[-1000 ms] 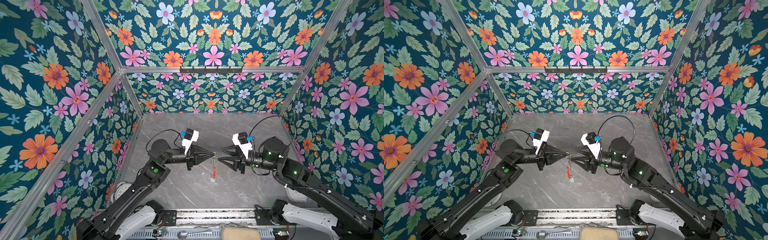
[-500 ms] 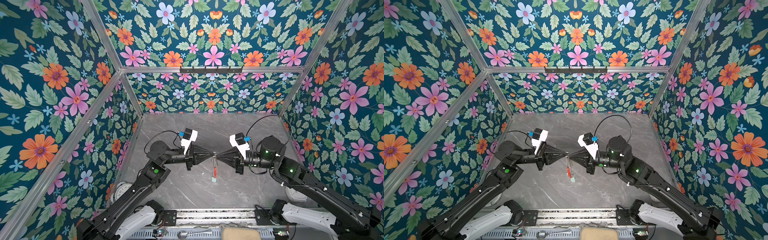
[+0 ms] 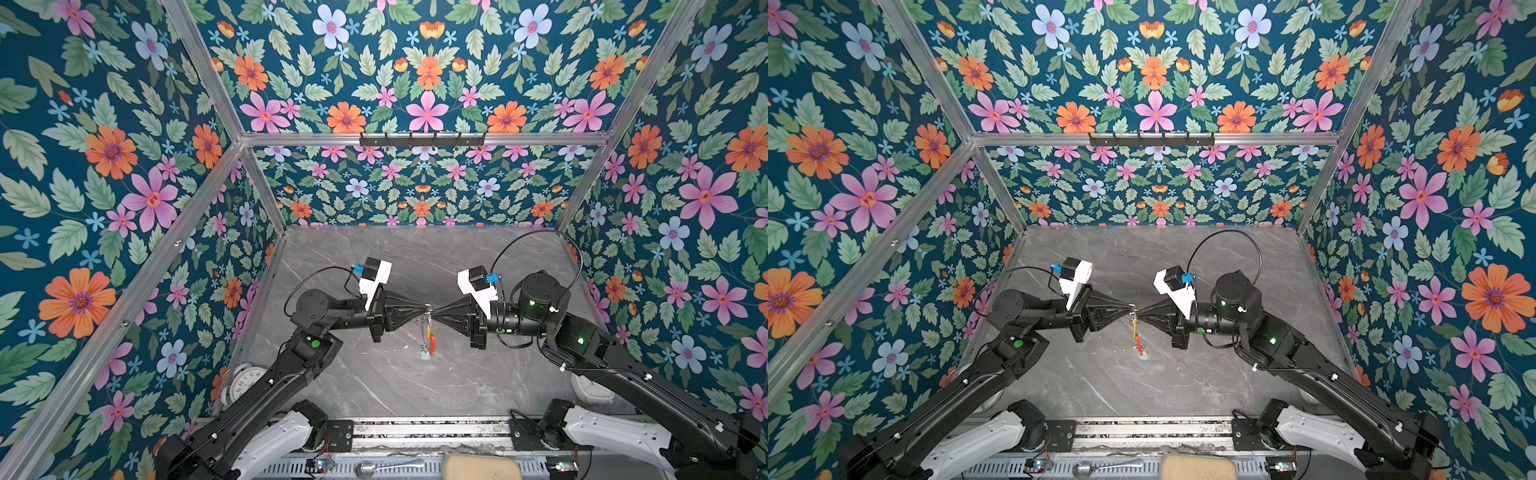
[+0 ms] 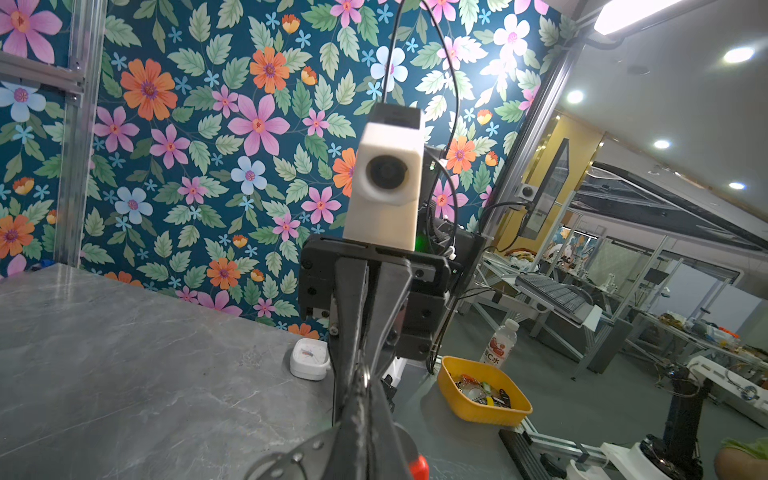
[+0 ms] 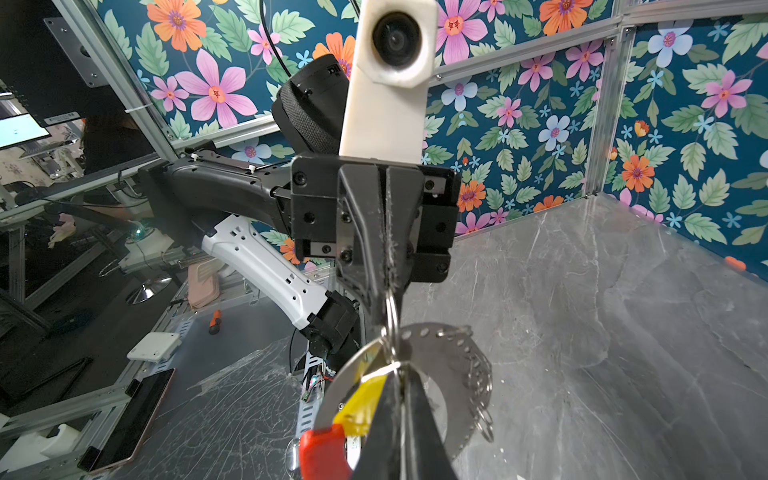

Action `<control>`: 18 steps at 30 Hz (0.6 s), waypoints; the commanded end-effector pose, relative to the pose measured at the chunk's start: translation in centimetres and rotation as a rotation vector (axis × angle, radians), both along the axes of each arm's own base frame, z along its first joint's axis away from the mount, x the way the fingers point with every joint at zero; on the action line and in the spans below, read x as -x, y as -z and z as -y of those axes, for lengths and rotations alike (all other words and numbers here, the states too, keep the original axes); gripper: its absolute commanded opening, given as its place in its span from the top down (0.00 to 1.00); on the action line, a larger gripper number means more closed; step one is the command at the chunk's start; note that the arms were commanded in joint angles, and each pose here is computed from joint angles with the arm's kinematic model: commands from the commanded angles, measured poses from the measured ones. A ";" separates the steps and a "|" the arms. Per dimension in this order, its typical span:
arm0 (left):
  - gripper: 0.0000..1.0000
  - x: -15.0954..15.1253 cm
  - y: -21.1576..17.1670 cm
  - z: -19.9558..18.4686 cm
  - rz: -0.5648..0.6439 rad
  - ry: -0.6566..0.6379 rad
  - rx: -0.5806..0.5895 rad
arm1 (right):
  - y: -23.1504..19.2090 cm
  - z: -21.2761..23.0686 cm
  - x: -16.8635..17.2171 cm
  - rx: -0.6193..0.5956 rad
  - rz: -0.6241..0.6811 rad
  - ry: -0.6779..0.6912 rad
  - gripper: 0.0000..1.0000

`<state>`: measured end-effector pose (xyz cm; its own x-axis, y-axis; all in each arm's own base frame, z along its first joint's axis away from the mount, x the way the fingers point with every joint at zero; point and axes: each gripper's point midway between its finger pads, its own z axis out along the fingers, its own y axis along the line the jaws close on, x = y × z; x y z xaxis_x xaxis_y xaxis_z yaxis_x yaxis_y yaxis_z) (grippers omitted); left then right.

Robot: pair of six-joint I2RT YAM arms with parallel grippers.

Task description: Remove the keys from the keyring

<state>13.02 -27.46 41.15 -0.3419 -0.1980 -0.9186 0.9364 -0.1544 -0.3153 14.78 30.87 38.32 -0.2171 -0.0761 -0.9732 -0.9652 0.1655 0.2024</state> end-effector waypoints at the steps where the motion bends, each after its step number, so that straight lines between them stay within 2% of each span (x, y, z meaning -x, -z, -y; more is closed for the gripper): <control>1: 1.00 0.9 -2.1 -0.7 0.063 0.011 0.086 | 0.2 -0.2 -0.3 -0.008 -0.021 0.008 1.00; 10: 1.00 1.4 -2.6 -1.1 0.058 0.041 0.130 | 1.1 -0.8 -1.1 -0.007 -0.063 0.033 1.00; 15: 1.00 1.2 -2.2 -1.0 0.051 0.033 0.131 | 0.1 -0.4 -0.9 -0.024 -0.045 0.035 1.00; 16: 1.00 1.2 -2.2 -1.1 0.050 0.027 0.132 | -0.1 -0.2 -0.7 -0.021 -0.035 0.033 0.97; 18: 1.00 0.8 -2.1 -1.0 0.052 0.001 0.123 | -0.7 0.5 -0.4 -0.021 -0.005 0.047 0.73</control>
